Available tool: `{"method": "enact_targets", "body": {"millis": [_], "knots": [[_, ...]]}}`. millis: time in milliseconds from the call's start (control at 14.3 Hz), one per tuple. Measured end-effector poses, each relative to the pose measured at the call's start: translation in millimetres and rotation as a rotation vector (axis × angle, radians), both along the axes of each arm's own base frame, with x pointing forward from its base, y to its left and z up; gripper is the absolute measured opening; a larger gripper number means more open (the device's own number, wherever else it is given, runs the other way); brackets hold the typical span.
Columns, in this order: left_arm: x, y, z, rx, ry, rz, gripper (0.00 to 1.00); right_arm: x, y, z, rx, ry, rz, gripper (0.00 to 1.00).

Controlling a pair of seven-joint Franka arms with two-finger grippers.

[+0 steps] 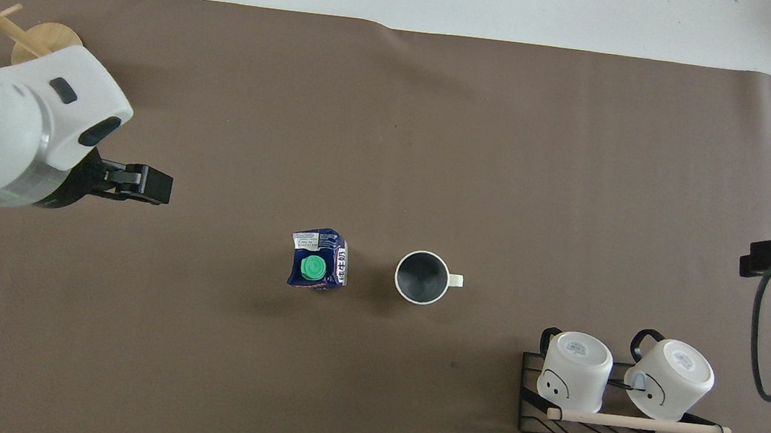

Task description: Place cup and milk on table

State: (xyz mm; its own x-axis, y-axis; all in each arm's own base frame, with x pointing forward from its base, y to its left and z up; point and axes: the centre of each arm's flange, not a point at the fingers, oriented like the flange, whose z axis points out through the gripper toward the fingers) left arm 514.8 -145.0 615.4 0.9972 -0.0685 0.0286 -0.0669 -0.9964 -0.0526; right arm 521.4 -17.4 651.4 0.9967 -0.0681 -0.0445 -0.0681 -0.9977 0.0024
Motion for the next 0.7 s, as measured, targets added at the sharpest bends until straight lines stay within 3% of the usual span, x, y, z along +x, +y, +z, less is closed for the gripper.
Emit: {"method": "enact_targets", "body": {"millis": [701], "knots": [[5.4,47.1,20.7,-0.008,0.003,0.059,1.00,0.1,0.0,0.5,0.000,-0.003,0.000,1.00]]}}
